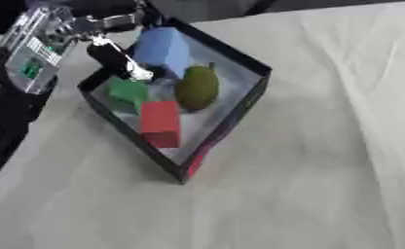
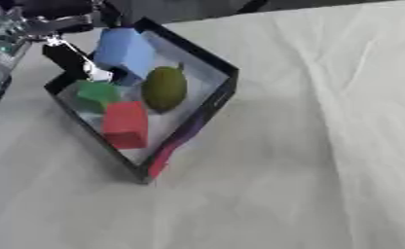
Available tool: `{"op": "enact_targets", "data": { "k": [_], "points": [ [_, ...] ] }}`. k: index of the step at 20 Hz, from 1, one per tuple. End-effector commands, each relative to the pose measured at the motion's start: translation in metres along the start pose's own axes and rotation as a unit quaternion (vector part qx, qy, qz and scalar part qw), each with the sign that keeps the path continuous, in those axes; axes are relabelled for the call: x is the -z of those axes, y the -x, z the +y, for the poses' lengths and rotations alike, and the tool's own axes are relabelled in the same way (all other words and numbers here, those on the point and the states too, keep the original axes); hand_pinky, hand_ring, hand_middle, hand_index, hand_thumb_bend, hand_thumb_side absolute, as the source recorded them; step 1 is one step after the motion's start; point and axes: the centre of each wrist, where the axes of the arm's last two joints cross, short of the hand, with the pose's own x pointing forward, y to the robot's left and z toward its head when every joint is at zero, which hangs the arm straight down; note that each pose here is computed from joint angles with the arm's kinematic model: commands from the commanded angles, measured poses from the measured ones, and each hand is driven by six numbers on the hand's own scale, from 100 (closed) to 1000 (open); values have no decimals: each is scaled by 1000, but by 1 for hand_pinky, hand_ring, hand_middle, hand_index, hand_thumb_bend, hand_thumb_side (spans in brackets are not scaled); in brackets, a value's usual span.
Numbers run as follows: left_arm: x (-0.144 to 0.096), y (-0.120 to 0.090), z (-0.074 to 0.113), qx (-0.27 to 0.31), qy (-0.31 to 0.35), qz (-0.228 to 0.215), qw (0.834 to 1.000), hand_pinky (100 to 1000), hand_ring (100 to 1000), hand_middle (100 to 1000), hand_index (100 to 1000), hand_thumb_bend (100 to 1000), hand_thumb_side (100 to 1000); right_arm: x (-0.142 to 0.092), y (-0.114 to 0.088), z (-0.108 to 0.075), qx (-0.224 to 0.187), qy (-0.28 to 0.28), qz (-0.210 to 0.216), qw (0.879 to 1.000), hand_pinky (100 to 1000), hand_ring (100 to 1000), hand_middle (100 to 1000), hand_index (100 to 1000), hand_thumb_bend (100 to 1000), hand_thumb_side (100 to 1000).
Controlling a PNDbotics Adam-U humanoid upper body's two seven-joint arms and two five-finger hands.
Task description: Pick up objects on the table and place them in the box.
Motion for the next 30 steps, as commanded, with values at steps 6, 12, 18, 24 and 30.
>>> {"op": "enact_targets", "data": {
  "k": [6, 12, 18, 24, 30],
  "points": [
    [-13, 2, 12, 24, -64, 12, 998, 899, 899, 892, 972, 357, 1000, -1, -4, -8, -13, 0, 0, 1000, 918, 740, 692, 814, 100, 515],
    [-30, -5, 21, -23, -126, -2, 992, 854, 877, 863, 944, 128, 1000, -4, -2, -9, -12, 5, 5, 1000, 917, 740, 692, 814, 100, 518],
    [-56, -15, 38, -174, -183, -41, 967, 787, 816, 771, 849, 100, 724, -7, 0, -9, -10, 9, 8, 1000, 917, 740, 693, 814, 100, 522],
    [-90, -32, 48, -285, -251, -93, 920, 701, 741, 687, 795, 100, 581, -11, 2, -10, -10, 16, 13, 1000, 916, 740, 693, 814, 100, 523],
    [-128, -49, 32, -390, -333, -127, 849, 682, 676, 662, 788, 100, 626, -16, 3, -11, -7, 32, 14, 999, 915, 738, 691, 812, 100, 528]
  ]
}}
